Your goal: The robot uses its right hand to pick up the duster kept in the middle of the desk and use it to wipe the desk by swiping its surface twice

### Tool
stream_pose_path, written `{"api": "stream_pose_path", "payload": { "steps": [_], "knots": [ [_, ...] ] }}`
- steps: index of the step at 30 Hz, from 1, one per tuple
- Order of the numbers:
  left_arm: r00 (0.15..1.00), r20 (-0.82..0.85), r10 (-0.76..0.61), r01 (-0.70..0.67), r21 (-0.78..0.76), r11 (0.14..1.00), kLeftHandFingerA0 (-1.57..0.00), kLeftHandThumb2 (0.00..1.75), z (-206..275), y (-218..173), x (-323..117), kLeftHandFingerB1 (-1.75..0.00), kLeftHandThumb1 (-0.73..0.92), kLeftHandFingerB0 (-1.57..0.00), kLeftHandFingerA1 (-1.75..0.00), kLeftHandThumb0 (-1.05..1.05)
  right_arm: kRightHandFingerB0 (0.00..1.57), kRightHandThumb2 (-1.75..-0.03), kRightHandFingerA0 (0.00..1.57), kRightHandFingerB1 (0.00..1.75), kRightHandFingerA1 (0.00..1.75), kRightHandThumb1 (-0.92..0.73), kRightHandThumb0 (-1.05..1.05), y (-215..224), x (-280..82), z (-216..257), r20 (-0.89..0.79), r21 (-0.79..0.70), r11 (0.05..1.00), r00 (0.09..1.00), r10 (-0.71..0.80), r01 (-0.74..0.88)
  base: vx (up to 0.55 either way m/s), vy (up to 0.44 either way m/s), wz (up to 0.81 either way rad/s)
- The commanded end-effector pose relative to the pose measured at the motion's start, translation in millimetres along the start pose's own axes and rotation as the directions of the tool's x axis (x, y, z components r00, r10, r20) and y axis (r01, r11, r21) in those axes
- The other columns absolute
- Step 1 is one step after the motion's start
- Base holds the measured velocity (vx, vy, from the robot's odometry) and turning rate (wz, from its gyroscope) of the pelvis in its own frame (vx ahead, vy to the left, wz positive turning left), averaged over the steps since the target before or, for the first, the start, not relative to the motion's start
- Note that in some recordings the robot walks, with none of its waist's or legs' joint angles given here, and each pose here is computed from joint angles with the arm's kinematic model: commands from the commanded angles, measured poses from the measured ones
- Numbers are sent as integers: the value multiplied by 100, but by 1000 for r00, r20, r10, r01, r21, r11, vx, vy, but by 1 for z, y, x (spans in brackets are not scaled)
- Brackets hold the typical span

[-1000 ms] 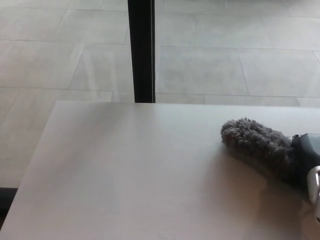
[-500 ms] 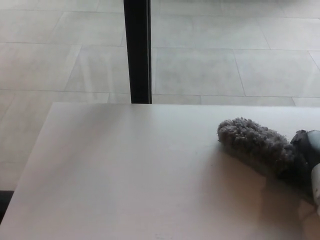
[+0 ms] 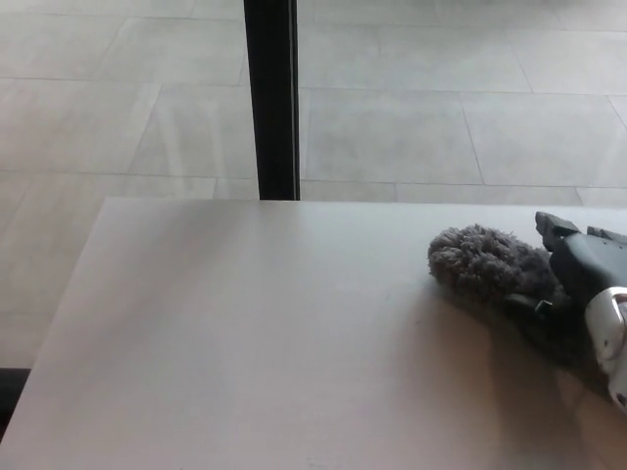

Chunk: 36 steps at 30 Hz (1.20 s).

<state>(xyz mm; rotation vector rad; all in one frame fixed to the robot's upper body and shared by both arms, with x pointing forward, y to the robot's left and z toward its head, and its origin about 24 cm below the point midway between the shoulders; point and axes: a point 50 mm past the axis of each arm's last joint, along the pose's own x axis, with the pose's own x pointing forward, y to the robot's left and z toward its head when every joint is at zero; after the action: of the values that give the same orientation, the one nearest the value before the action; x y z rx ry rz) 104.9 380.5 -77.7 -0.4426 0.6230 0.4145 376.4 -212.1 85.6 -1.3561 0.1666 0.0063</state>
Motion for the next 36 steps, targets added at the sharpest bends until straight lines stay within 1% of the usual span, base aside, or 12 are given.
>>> {"api": "stream_pose_path", "payload": {
  "steps": [1,9,14,15,16,17,25,26,28,29,30,36],
  "knots": [
    [1000,19,15,-15,4,1000,-29,83,5,7,-5,-42,92,-20,-57,-86,0,-71,0,0,0,-86,-105,-47,-13,-26,13,28,988,988,152,-153,0,0,0],
    [1000,21,19,-19,-5,1000,-28,83,4,10,-7,-42,92,-19,-58,-86,0,-67,0,0,0,-90,-105,-108,-70,-66,76,176,984,997,11,-25,0,0,0],
    [1000,7,29,-29,-5,1000,-28,83,0,12,-9,-41,92,-20,-56,-88,0,-67,0,0,0,-88,-104,-148,-139,-155,-105,391,890,972,-208,233,0,0,0],
    [1000,5,31,-31,-9,999,-28,82,0,13,-10,-41,92,-20,-56,-89,0,-87,0,4,0,-73,-100,-148,-150,-172,-139,427,862,962,-236,273,0,0,0],
    [1000,5,28,-28,-11,1000,-27,82,-1,13,-10,-41,92,-20,-56,-89,0,-111,0,12,35,-68,-105,-148,-163,-189,-193,466,825,947,-258,320,0,0,0],
    [1000,5,29,-29,-17,999,-28,82,-1,14,-11,-42,92,-20,-56,-89,0,-109,0,17,38,-66,-105,-146,-178,-208,-264,501,782,926,-269,370,0,0,0],
    [999,0,51,-51,4,999,-34,80,2,19,-14,-42,92,-23,-59,-90,6,-100,0,28,31,-65,-93,-85,-270,-291,-726,449,517,635,-265,729,0,0,0],
    [998,-3,58,-58,1,998,-29,81,2,19,-13,-42,91,-21,-56,-88,0,-72,0,32,9,-74,-83,-63,-289,-301,-803,418,434,548,-234,798,0,0,0],
    [998,-9,60,-59,1,998,-29,81,2,18,-12,-41,92,-20,-56,-86,0,-64,0,34,16,-79,-88,-52,-299,-305,-833,401,398,509,-216,825,0,0,0],
    [998,-13,61,-61,4,998,-29,81,2,18,-12,-41,92,-20,-56,-86,0,-64,0,34,16,-79,-88,-46,-304,-306,-847,386,386,488,-212,838,0,0,0],
    [998,-15,62,-62,3,998,-34,81,2,17,-11,-43,92,-23,-60,-86,8,-101,0,19,30,-63,-96,-27,-313,-311,-891,337,335,413,-190,880,0,0,0],
    [994,-20,112,-111,35,993,-32,81,2,23,-14,-40,92,-26,-57,-85,0,-100,0,34,38,-57,-83,37,-330,-313,-950,252,295,293,-105,922,0,0,0]
  ]
}}
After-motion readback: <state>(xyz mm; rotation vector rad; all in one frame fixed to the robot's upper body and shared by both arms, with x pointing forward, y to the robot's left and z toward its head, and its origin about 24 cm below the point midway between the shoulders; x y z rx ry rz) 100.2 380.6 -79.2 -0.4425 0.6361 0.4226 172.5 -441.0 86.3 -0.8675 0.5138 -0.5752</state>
